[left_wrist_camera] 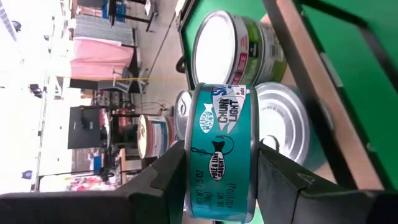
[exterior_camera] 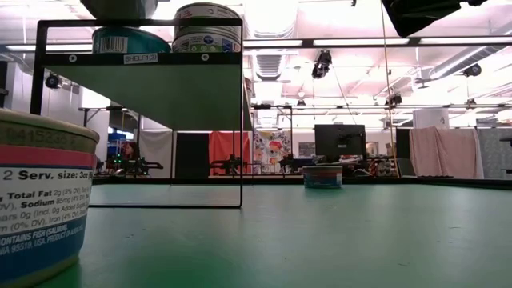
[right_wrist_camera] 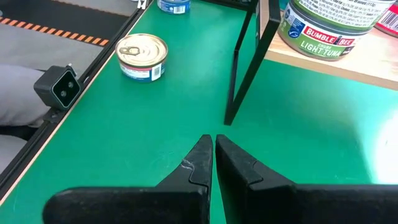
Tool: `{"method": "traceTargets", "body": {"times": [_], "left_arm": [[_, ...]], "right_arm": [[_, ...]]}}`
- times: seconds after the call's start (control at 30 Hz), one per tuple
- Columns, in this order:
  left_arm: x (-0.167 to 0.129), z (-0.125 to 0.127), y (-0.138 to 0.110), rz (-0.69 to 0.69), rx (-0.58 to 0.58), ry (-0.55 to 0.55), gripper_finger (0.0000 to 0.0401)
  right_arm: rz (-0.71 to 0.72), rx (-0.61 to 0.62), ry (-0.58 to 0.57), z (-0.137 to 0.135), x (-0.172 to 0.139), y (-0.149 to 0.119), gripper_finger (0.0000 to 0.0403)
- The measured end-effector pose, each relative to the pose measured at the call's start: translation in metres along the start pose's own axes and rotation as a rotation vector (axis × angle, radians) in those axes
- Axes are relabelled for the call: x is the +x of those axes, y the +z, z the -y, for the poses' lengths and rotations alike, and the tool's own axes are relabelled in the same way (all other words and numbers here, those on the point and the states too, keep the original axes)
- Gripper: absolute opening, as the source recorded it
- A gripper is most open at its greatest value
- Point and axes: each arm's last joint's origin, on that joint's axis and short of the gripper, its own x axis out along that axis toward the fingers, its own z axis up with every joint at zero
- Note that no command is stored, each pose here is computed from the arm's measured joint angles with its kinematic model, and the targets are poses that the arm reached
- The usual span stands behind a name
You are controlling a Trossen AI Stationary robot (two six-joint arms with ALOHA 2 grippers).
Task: Stack canned seafood by type on shelf
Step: Put the green and blue tuna can on top of the green and blue tuna can on the shelf
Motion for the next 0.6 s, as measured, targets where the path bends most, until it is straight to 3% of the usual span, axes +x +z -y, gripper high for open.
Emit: {"method": "traceTargets", "body": {"times": [0.4, 0.6], "left_arm": [[0.0077, 0.0104, 0.0038, -0.028, -0.014, 0.012, 0.0127], [0.0119, 0.0085, 0.0045, -0.041, -0.038, 0.016, 0.0154]], "right_arm": [[0.000, -0.001, 0.000, 0.0000, 0.0000, 0.0000, 0.0013], [0.000, 0.000, 0.000, 0.0000, 0.0000, 0.0000, 0.0013]]}}
